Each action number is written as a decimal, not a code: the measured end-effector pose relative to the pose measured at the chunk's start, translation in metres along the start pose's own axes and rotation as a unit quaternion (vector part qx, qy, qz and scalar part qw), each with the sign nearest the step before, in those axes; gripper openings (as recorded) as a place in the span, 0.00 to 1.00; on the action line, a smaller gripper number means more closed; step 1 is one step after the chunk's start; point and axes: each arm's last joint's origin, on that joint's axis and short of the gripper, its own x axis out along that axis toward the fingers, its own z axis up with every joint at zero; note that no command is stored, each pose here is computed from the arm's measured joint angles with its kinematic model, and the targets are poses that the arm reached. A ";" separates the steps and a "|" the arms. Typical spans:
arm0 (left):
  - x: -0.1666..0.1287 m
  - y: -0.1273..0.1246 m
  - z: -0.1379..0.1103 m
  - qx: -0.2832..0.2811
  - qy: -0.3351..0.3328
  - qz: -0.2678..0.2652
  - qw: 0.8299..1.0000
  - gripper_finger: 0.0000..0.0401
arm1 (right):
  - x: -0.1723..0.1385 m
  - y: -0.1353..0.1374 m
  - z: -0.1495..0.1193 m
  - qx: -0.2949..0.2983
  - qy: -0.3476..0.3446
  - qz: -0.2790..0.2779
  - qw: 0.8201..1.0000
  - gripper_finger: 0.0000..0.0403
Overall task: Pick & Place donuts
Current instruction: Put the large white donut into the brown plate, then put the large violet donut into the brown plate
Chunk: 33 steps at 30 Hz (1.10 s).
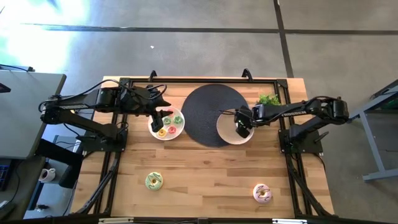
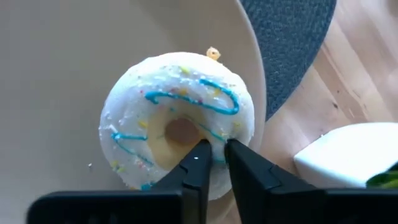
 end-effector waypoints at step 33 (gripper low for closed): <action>0.003 -0.001 0.000 0.001 0.005 -0.006 1.000 0.40 | -0.150 0.113 -0.068 -0.188 0.069 0.298 0.933 0.34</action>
